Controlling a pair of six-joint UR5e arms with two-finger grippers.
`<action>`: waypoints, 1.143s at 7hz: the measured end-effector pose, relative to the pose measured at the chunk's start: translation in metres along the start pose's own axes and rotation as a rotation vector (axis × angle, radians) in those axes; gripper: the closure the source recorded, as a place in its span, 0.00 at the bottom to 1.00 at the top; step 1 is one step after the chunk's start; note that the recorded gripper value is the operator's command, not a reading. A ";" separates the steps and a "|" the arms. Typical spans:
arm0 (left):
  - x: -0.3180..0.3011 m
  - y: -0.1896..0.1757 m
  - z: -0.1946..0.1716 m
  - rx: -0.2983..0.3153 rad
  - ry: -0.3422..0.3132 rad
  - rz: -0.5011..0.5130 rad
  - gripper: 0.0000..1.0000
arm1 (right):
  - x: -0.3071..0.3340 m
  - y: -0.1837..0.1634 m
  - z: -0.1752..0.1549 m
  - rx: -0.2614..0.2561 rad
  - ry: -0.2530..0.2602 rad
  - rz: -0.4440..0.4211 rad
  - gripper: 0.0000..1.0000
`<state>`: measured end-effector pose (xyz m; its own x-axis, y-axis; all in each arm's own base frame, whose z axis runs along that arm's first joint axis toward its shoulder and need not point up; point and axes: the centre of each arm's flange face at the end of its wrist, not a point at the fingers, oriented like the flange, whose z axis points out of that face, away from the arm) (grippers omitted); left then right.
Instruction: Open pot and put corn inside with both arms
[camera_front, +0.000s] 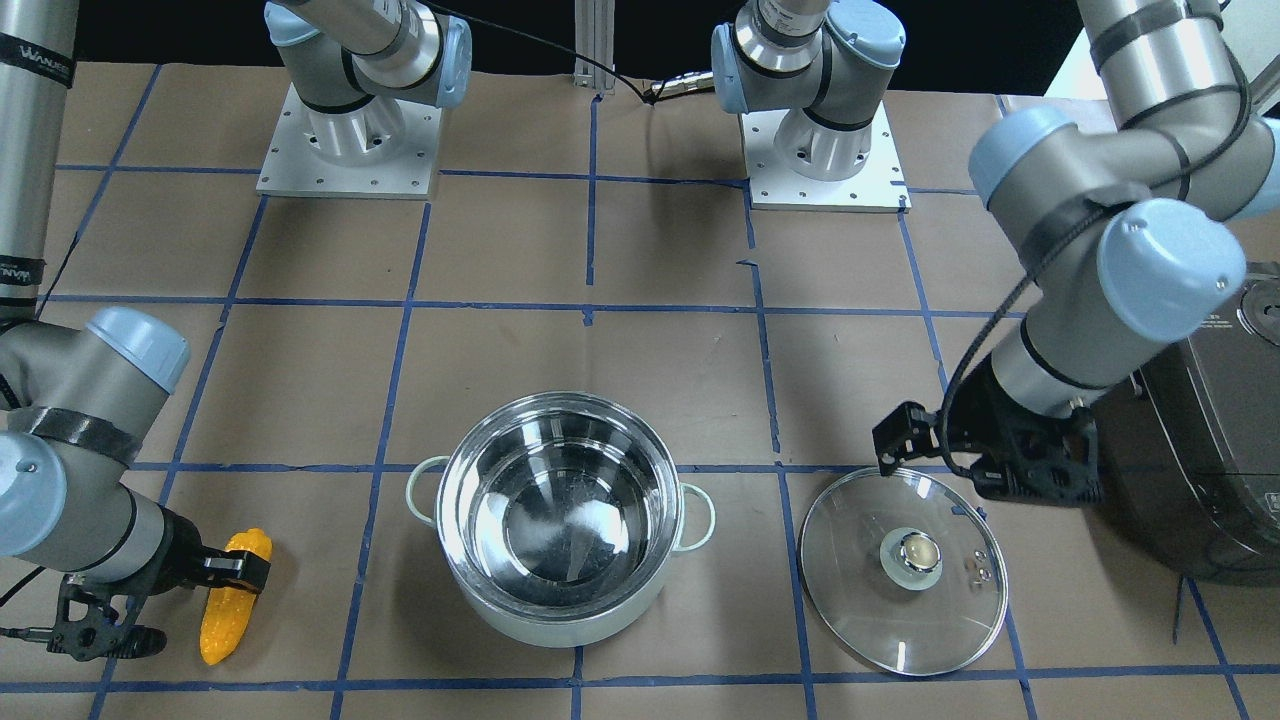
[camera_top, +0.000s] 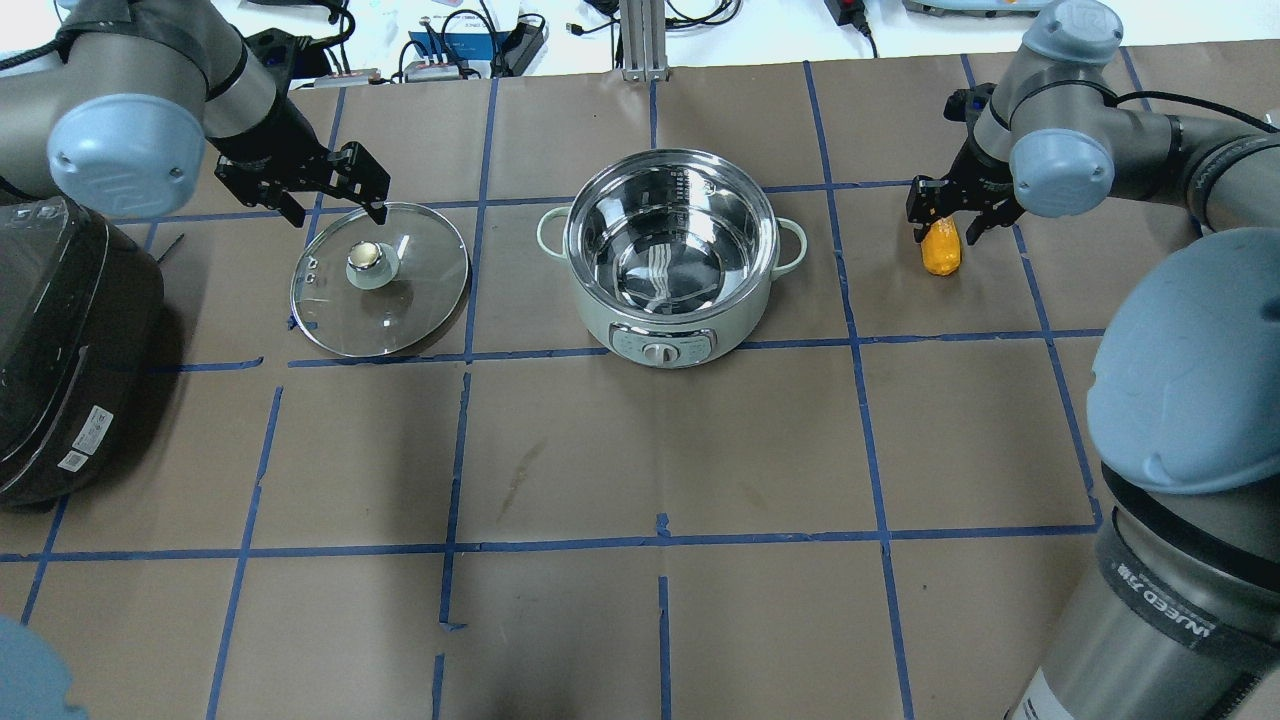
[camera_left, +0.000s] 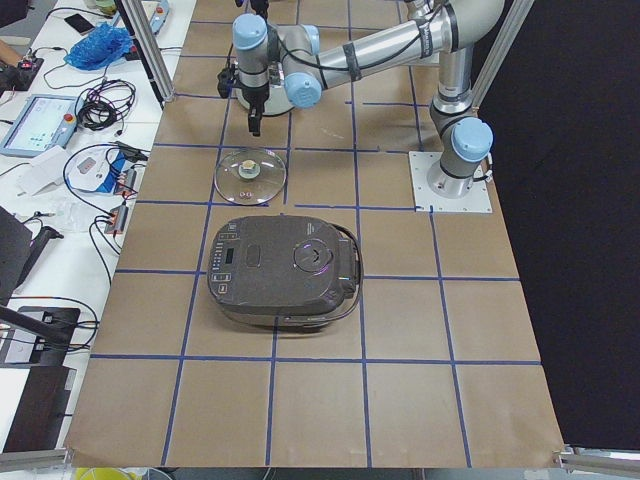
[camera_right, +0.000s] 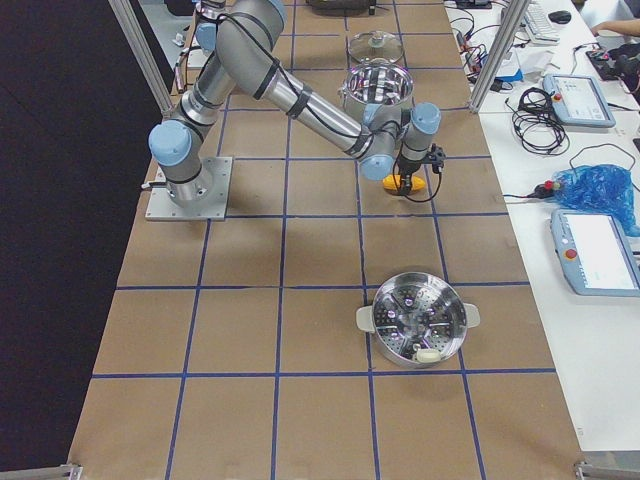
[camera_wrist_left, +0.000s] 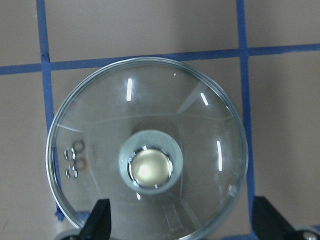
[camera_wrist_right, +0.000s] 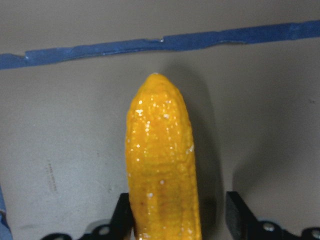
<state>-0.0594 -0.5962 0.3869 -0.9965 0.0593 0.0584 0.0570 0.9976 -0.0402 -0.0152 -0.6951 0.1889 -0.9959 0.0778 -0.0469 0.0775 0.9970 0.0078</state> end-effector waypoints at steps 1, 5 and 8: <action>0.032 0.024 -0.033 -0.006 -0.010 0.014 0.00 | -0.005 0.000 -0.006 0.004 -0.001 -0.008 0.92; 0.072 0.068 -0.080 -0.004 -0.030 0.066 0.00 | -0.167 0.040 -0.158 0.054 -0.001 -0.111 0.91; 0.074 0.080 -0.100 0.030 -0.036 0.081 0.00 | -0.307 0.102 -0.163 0.081 -0.012 -0.114 0.91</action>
<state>-0.1225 -0.5085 0.4880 -0.9903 0.1380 0.0183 0.1364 0.9880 -0.0728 0.2911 -0.6178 0.3671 -0.9978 -0.0363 -0.0552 -0.0318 0.9963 -0.0794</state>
